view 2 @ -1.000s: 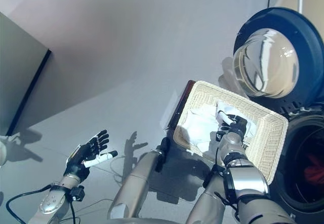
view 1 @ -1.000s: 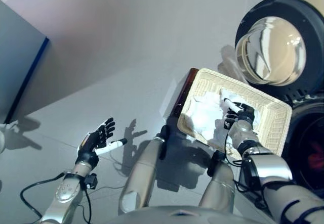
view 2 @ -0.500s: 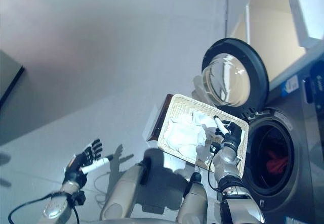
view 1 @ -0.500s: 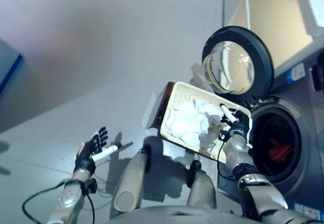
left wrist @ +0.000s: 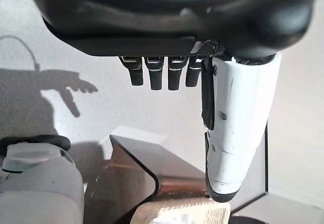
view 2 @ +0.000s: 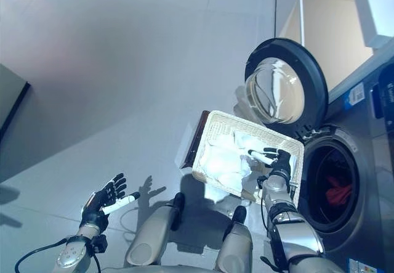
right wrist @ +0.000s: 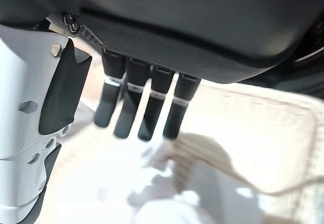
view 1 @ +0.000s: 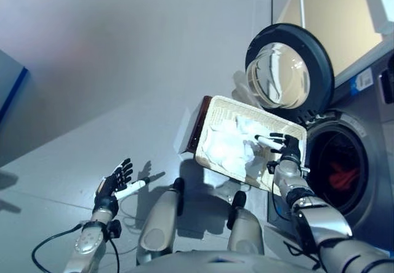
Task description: Pick up the clothes and place them into the washing machine
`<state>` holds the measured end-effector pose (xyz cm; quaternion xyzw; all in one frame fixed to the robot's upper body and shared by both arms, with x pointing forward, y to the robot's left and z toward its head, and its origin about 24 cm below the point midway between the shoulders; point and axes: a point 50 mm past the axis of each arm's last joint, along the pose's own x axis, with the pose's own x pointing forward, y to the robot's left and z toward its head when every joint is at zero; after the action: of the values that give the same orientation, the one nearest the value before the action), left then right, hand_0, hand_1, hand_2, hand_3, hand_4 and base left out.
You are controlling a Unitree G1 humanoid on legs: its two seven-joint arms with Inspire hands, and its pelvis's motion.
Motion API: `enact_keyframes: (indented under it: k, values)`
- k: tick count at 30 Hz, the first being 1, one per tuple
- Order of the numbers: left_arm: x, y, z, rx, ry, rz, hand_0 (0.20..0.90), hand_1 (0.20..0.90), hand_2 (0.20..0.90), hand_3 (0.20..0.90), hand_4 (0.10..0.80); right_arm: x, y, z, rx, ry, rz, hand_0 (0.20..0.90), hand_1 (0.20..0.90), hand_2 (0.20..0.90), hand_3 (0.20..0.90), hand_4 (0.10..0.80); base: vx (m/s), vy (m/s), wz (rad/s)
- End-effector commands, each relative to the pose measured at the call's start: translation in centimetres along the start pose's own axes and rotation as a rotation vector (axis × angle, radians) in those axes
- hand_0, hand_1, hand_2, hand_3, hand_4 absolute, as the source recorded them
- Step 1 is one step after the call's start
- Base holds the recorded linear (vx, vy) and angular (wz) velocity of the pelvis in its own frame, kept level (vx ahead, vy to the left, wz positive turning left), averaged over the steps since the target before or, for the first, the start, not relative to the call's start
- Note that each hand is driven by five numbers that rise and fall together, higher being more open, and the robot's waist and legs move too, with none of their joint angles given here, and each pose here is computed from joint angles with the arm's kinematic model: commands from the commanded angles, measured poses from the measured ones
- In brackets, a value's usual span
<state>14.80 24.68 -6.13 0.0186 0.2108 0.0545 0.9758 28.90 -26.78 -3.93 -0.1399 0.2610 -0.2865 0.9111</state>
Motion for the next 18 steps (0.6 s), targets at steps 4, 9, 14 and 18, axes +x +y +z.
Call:
enact_keyframes:
  k: [4, 9, 14, 18]
  values:
    - [0.0, 0.5, 2.6, 0.061, -0.153, -0.011, 0.900, 0.900, 0.900, 0.900, 0.800, 0.5, -1.7, 1.4, -0.060, -0.122, -0.059, 0.900, 0.900, 0.900, 0.900, 0.800, 0.027, -0.019, -0.01]
    - [0.0, 0.1, 2.7, 0.061, -0.156, -0.034, 0.900, 0.900, 0.900, 0.900, 0.800, 0.9, -2.5, 1.9, -0.095, -0.124, -0.084, 0.900, 0.900, 0.900, 0.900, 0.800, -0.014, -0.006, -0.01]
    - [0.0, -0.1, 2.5, 0.061, -0.147, -0.030, 0.900, 0.900, 0.900, 0.900, 0.800, 0.8, -2.4, 1.9, -0.082, -0.138, -0.101, 0.900, 0.900, 0.900, 0.900, 0.800, 0.006, -0.004, 0.00]
    - [0.3, 0.0, 2.1, 0.056, -0.143, 0.017, 0.900, 0.900, 0.900, 0.900, 0.800, -0.6, -0.7, 2.1, 0.046, -0.230, -0.049, 0.900, 0.900, 0.900, 0.900, 0.800, 0.040, -0.016, -0.03]
